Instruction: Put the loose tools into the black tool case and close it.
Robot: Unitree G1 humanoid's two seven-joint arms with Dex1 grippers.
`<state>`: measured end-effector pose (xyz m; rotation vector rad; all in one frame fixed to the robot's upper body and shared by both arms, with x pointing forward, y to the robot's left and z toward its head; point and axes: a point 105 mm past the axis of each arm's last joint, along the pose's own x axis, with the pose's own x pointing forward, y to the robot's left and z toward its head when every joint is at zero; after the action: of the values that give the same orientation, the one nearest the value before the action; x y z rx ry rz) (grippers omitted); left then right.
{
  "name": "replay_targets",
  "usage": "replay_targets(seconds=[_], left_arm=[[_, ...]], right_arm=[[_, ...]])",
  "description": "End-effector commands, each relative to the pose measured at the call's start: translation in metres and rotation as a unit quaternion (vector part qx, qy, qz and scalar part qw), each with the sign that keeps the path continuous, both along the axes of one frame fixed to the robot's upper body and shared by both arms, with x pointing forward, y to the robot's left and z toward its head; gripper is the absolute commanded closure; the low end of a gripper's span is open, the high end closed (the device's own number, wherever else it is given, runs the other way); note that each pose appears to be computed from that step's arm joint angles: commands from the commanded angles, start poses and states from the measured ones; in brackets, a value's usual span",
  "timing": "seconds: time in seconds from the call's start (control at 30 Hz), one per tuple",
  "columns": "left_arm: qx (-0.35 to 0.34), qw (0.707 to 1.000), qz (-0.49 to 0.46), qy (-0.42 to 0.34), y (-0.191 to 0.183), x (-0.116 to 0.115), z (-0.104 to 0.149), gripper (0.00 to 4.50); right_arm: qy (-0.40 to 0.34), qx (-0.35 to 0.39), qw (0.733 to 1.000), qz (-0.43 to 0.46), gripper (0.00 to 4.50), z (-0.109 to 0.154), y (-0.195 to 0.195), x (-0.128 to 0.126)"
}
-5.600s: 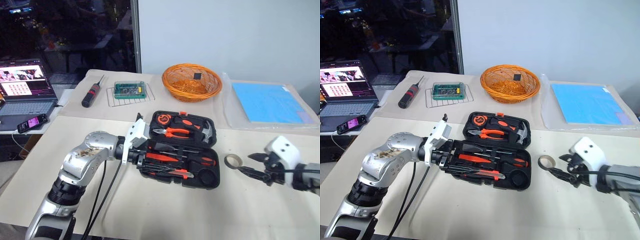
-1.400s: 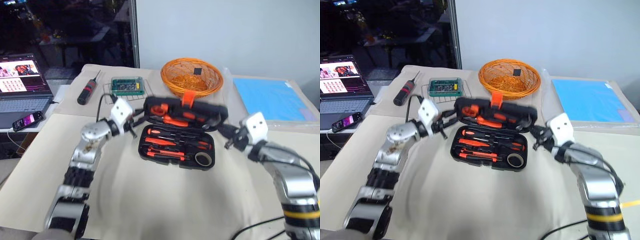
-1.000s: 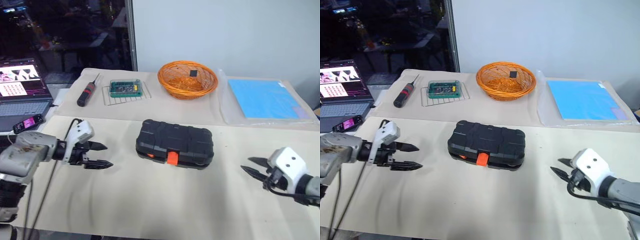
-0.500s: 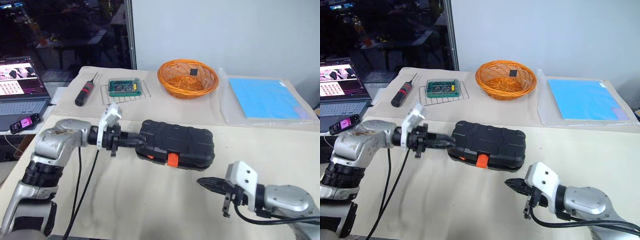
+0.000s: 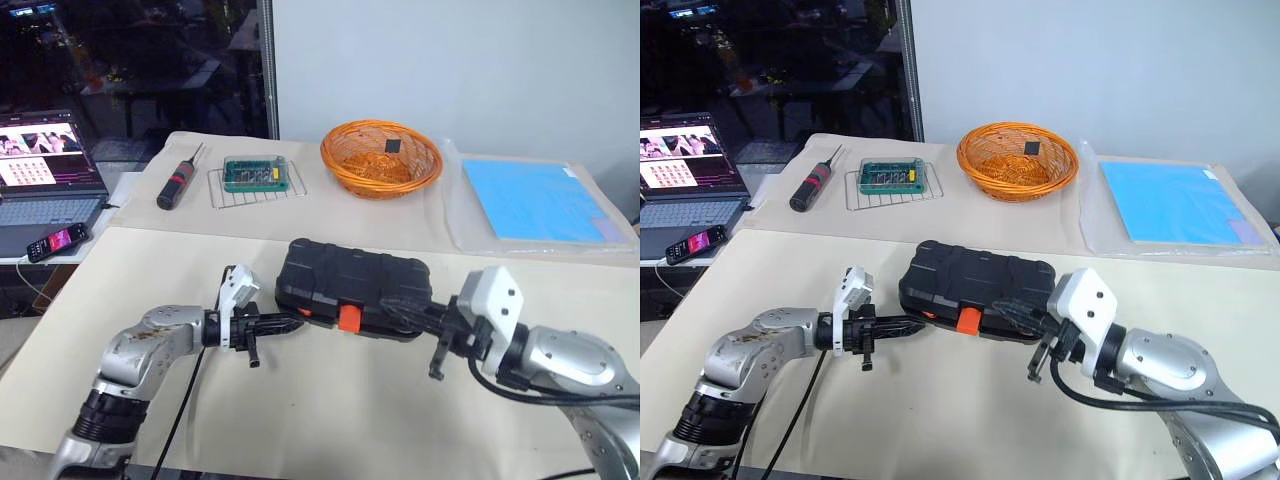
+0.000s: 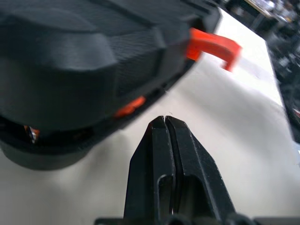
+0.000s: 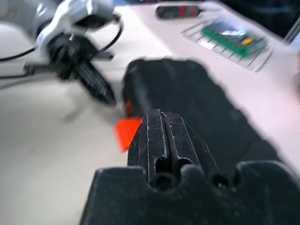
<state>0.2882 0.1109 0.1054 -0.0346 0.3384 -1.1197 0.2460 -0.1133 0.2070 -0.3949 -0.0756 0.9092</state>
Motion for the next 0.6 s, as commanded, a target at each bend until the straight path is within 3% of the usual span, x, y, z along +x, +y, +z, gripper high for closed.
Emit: replay_targets(seconds=[0.03,0.23,0.37,0.43,0.47,0.53,0.6], left_arm=[[-0.019,0.998,0.051,-0.038,-0.006,0.01,0.003,4.44],[-0.068,0.995,0.068,-0.038,-0.02,0.01,0.003,4.44],[-0.066,0.997,0.036,-0.011,-0.011,-0.007,-0.003,4.44],[-0.061,0.998,-0.011,0.018,0.003,-0.028,-0.005,4.44],[-0.066,0.997,-0.032,0.039,0.012,-0.038,-0.002,4.44],[-0.071,0.986,-0.1,0.117,0.044,-0.065,0.007,4.44],[-0.094,0.973,-0.127,0.168,0.07,-0.073,0.027,4.44]], right_arm=[[-0.033,-0.016,0.999,-0.023,4.5,0.015,-0.001,0.021],[-0.061,-0.085,0.994,-0.019,4.5,0.012,0.008,0.058],[-0.059,-0.122,0.991,0.022,4.5,-0.004,0.026,0.068],[-0.05,-0.135,0.988,0.048,4.5,-0.014,0.035,0.068],[-0.042,-0.144,0.986,0.066,4.5,-0.023,0.04,0.065],[-0.006,-0.213,0.967,0.14,4.5,-0.067,0.05,0.047],[0.022,-0.278,0.943,0.183,4.5,-0.11,0.047,0.034]])
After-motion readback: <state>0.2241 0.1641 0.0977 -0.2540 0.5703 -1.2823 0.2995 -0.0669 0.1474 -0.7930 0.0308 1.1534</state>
